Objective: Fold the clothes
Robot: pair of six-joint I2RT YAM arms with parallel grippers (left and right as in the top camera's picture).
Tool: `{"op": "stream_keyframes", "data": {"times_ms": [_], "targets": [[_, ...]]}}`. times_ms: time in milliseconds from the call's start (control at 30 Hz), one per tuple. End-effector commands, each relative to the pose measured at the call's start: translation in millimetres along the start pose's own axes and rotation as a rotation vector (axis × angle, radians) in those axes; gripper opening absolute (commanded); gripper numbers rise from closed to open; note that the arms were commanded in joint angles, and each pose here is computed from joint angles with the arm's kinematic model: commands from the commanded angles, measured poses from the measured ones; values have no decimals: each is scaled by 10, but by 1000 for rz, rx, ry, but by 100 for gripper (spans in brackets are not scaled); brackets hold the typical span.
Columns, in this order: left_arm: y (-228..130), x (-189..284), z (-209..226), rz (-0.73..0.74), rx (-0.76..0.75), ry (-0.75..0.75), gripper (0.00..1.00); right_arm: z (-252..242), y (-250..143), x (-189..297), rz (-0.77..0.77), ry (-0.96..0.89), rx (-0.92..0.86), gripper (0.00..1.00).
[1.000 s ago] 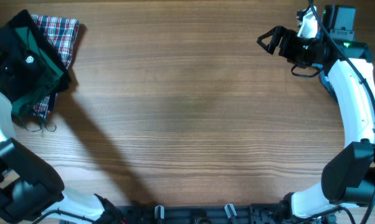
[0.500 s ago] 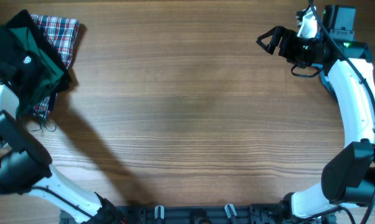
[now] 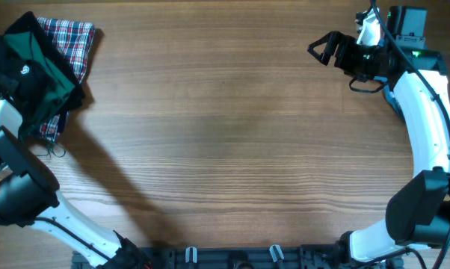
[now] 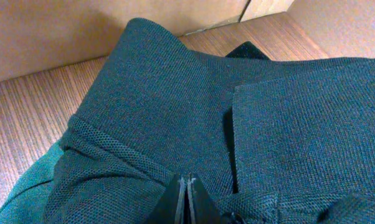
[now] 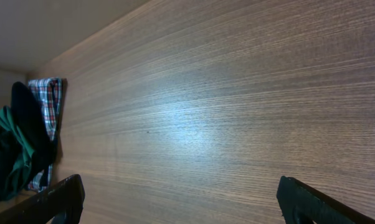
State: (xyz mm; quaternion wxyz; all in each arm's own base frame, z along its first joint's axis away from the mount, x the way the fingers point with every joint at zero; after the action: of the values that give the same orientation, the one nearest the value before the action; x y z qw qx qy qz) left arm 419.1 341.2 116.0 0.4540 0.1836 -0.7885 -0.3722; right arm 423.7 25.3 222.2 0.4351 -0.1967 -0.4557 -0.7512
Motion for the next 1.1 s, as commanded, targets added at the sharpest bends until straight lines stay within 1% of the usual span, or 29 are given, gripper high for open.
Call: {"op": "stream_keyframes", "data": {"times_ms": [0, 167, 267, 367, 467, 633, 867, 967, 1067], "targets": [[-152, 159, -96, 41, -21, -14, 8, 16, -13, -53, 15, 25, -8, 100], [90, 564, -506, -26, -32, -119, 14, 19, -7, -53, 13, 28, -6, 100], [120, 744, -715, -42, -46, -173, 15, 20, 1, -53, 9, 28, -2, 100], [47, 774, -811, -32, -59, -191, 16, 22, 0, -53, 10, 29, 0, 100], [-25, 723, -766, -7, -67, -171, 16, 20, 0, -53, 10, 28, -1, 100], [-28, 682, -633, 7, -65, -124, 15, 20, 1, -53, 9, 28, 0, 100], [-86, 584, -549, 28, -64, -103, 18, 22, 6, -53, 7, 29, 1, 100], [-116, 571, -594, 39, -64, -132, 19, 23, 7, -53, 7, 29, 1, 100], [18, 677, -697, 4, -52, -185, 25, 20, 8, -53, 6, 28, 1, 100]]}}
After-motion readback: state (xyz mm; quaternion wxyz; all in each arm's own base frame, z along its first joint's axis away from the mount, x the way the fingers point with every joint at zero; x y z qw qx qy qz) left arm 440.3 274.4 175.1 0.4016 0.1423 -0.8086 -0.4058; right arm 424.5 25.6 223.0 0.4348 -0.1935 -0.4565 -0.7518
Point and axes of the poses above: each gripper's point midway between its finger pads, its own x axis back along the fingers, its own z axis along the line the jaws close on, y = z × x, the point moved 4 cm from there along x, back along the fingers, and after that the axes turned 7 degrees about x, right-handed, at the moved point
